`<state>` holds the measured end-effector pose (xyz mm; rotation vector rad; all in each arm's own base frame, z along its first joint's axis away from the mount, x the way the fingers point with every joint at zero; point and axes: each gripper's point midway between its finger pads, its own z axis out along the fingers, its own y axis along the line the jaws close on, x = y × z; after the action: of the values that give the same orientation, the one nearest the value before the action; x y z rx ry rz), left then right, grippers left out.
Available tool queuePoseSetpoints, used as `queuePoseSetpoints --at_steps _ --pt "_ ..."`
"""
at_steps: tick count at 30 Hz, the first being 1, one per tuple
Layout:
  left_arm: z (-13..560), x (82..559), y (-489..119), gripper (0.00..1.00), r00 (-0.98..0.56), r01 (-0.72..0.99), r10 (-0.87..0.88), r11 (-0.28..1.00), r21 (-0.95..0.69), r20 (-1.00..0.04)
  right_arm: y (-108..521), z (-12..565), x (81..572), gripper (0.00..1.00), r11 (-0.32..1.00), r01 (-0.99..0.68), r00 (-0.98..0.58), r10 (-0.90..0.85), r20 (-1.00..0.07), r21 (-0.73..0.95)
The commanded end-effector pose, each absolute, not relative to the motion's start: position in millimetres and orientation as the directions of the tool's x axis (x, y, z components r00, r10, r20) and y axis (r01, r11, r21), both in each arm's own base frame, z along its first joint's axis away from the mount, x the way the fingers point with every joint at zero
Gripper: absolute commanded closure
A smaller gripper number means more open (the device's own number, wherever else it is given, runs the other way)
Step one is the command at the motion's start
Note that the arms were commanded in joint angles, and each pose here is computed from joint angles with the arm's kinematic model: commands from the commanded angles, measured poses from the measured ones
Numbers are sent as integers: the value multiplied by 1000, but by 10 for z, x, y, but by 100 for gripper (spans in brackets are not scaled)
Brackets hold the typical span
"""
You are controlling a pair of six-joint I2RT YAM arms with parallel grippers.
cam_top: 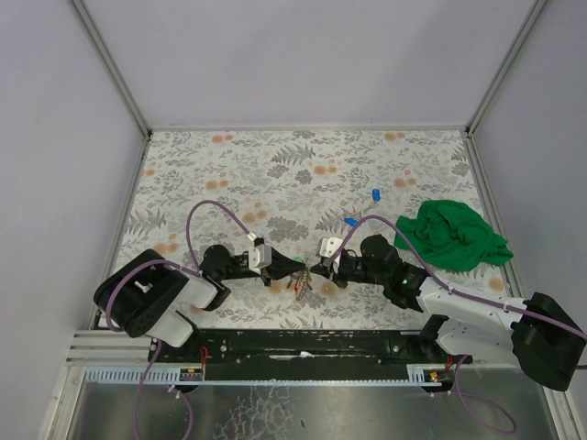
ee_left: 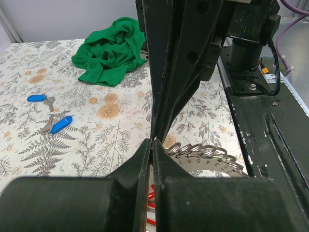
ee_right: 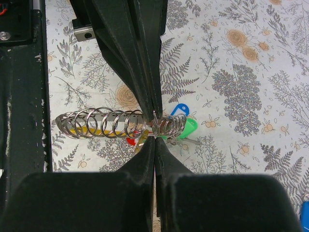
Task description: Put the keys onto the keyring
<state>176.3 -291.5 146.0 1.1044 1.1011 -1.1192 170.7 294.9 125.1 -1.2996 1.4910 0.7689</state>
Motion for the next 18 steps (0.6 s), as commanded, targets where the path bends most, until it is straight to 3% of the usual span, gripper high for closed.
queuePoseSetpoints --at_steps 1,18 --pt "1700 1738 -2973 100 189 981 -175 80 177 -966 3056 1612 1773 100 239 -955 121 -236 -964 -178" --pt "1705 1665 -2987 100 181 983 -180 48 175 -967 3053 1752 1870 100 306 -936 123 -183 -975 -175"
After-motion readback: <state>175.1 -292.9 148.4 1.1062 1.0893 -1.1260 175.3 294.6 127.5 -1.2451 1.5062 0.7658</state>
